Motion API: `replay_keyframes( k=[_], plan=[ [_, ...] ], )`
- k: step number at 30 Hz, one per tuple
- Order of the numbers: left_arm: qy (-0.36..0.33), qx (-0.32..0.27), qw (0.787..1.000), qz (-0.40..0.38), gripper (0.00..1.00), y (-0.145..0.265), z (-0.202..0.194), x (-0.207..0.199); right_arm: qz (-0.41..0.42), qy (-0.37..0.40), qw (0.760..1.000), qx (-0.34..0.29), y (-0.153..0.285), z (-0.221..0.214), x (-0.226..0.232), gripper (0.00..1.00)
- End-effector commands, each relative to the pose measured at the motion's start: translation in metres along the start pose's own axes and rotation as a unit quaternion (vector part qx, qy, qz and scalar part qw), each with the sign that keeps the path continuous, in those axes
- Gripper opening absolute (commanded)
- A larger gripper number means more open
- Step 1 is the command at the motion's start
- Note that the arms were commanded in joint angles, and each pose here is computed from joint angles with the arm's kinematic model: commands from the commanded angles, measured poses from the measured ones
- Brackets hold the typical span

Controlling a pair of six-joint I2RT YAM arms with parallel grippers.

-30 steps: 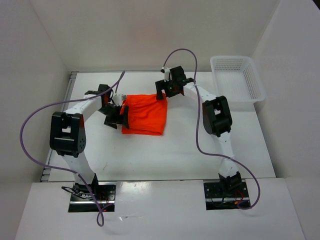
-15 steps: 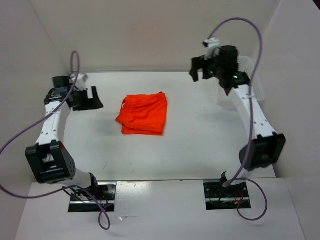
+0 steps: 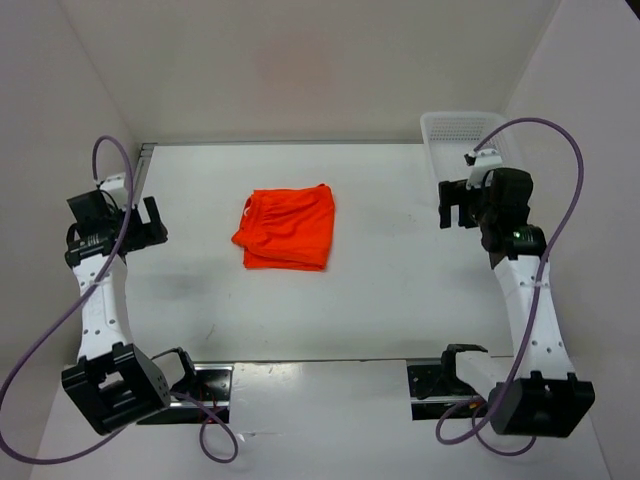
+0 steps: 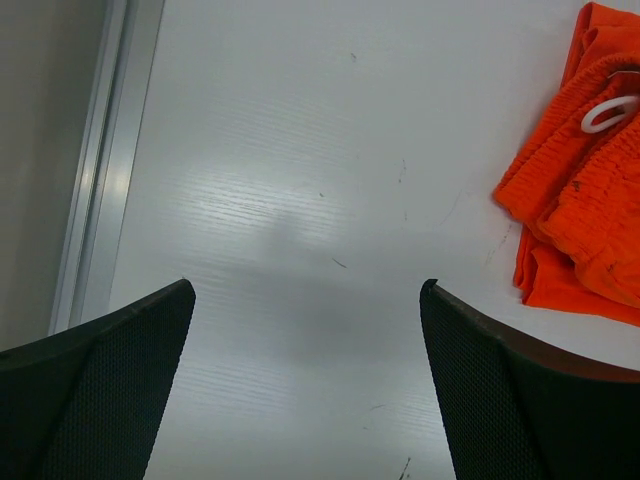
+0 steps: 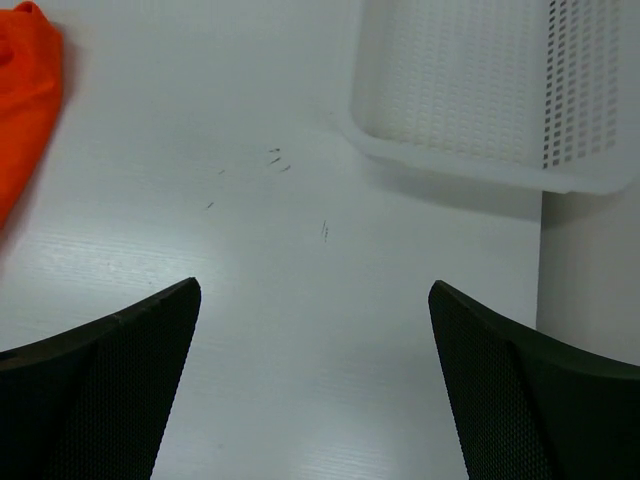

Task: Fold and stack the shorts
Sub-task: Fold the shorts

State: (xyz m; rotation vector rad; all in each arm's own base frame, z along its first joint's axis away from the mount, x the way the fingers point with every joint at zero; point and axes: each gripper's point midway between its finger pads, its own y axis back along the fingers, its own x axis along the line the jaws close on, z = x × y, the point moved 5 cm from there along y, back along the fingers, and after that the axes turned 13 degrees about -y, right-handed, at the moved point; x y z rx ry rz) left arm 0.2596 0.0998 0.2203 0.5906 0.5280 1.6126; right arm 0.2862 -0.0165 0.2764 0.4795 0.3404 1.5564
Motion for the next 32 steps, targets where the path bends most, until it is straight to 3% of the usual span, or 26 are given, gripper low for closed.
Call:
replay_keyframes(
  k=[1, 8, 15, 32],
  plan=[
    [-0.007, -0.036, 0.999, 0.021, 1.00, 0.007, 0.009, 0.006, -0.012, -0.008, 1.000, -0.007, 0.021, -0.007, -0.002, 1.00],
    [-0.011, -0.050, 0.998, 0.030, 1.00, 0.017, 0.007, 0.004, -0.089, -0.064, 0.994, 0.017, 0.035, -0.026, -0.015, 1.00],
    [-0.012, -0.066, 0.997, 0.039, 1.00, 0.026, 0.007, 0.004, -0.068, -0.068, 0.995, -0.014, 0.049, -0.024, -0.009, 1.00],
    [-0.013, -0.072, 0.997, 0.036, 1.00, 0.029, 0.006, 0.002, -0.062, -0.063, 0.996, -0.019, 0.045, -0.025, -0.008, 1.00]
  ],
)
